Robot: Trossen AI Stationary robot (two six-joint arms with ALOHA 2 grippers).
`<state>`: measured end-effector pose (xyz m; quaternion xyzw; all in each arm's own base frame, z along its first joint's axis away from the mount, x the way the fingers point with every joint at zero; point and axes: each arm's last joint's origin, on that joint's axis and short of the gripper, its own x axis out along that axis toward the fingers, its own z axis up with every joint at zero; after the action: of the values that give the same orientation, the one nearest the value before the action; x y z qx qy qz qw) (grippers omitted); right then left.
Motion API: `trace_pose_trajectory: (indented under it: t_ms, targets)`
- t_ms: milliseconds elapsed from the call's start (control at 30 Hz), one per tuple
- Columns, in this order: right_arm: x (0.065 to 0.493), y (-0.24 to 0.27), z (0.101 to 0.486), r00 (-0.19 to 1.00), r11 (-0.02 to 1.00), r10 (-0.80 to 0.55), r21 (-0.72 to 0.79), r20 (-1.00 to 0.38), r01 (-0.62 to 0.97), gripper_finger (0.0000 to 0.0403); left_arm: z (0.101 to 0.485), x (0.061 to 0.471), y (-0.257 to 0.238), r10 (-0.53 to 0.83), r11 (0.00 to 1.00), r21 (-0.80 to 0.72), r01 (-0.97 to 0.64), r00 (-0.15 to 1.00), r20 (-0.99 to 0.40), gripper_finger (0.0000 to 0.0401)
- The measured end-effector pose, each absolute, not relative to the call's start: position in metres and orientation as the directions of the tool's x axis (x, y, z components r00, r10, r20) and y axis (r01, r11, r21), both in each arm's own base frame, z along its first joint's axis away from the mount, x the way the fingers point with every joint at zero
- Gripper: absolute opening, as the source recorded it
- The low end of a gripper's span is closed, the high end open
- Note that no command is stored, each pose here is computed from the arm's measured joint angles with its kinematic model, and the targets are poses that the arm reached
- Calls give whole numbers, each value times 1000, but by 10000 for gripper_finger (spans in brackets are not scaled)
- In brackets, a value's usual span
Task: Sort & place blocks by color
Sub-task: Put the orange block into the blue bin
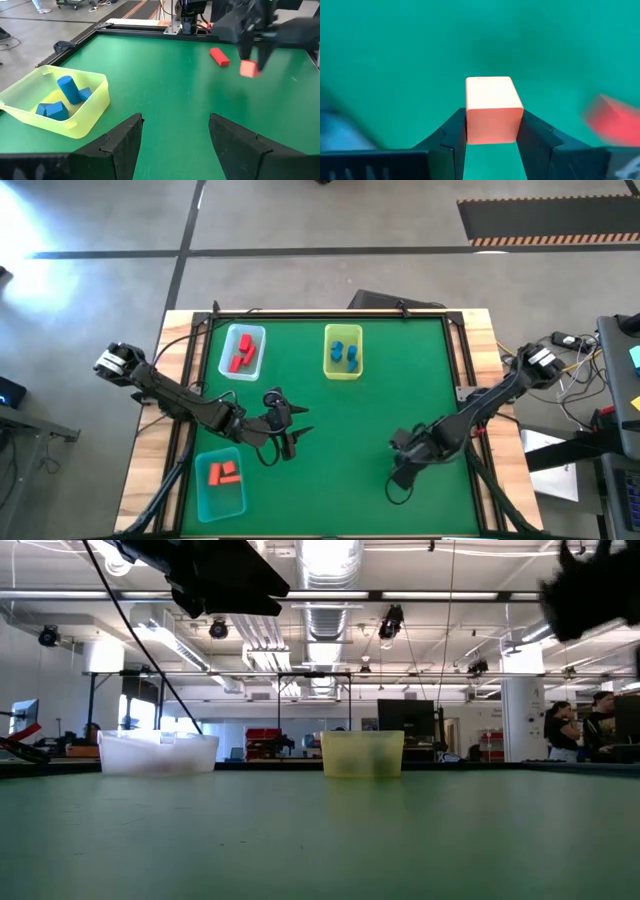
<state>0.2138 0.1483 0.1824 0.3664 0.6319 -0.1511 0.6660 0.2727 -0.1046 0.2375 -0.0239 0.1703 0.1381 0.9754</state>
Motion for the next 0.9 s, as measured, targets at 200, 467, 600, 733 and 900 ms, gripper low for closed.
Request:
trace_pose_trajectory:
  t_ms: [200, 467, 600, 733, 900]
  targets:
    - [249, 149, 200, 619, 780, 230, 523, -751, 344, 121, 240, 272, -110, 239, 967, -10, -254, 919, -312, 212]
    - [300, 137, 212, 894, 877, 215, 480, -393, 1, 121, 253, 264, -138, 129, 989, 94, -112, 971, -202, 212]
    - [321, 130, 211, 954, 884, 202, 462, -223, -79, 121, 255, 257, -153, 73, 983, 181, -40, 981, -179, 212]
    - [337, 121, 208, 975, 872, 212, 462, -61, -161, 121, 252, 257, -159, 58, 975, 221, -19, 983, -174, 212]
    - [350, 106, 200, 959, 809, 282, 529, 36, -258, 121, 242, 262, -162, 116, 966, 249, -68, 976, -186, 212]
